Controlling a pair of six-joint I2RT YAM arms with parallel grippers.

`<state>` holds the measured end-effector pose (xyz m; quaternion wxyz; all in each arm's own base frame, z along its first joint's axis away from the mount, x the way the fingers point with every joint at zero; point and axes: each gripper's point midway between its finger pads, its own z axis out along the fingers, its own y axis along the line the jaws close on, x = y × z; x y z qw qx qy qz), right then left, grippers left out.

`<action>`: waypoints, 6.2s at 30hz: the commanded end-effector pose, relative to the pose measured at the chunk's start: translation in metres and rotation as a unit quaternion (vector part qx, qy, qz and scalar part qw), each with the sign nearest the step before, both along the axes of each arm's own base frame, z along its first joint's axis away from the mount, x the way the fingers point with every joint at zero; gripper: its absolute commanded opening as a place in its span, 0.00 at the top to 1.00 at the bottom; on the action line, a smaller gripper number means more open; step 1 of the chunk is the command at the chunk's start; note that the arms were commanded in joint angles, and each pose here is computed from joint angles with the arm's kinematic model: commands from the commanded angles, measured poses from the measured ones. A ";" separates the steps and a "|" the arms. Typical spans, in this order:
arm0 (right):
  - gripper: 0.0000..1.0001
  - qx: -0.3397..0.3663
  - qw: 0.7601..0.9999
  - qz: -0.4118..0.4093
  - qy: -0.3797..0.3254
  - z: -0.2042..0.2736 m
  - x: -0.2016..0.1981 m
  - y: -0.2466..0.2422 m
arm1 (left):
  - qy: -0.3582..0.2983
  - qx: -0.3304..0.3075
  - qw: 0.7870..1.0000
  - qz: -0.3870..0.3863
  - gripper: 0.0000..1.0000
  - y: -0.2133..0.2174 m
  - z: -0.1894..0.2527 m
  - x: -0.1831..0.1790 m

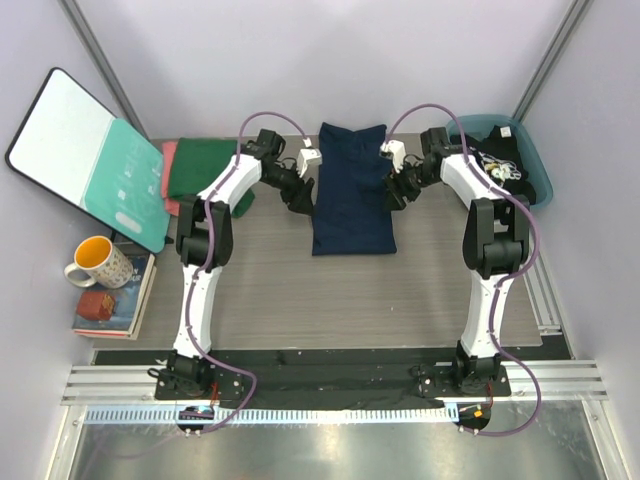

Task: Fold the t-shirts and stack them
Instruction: Fold the folded rectangular tshirt in 1/3 of the way, then grab one side of the 2/3 rectangular tshirt with both arms

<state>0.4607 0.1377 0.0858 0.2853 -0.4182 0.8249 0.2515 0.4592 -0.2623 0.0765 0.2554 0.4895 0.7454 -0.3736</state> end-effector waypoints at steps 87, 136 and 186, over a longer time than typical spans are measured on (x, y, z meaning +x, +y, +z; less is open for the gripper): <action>0.99 0.057 0.998 -0.011 -0.027 0.022 0.051 0.007 | -0.077 0.045 0.994 0.055 1.00 -0.034 0.044 0.032; 0.29 -0.120 0.971 -0.026 -0.204 0.036 0.062 -0.031 | -0.312 0.065 0.946 0.063 0.00 -0.012 0.091 0.044; 0.67 -0.256 0.893 0.261 -0.263 -0.068 -0.084 0.005 | -0.405 0.158 0.880 -0.193 0.54 -0.025 -0.029 -0.072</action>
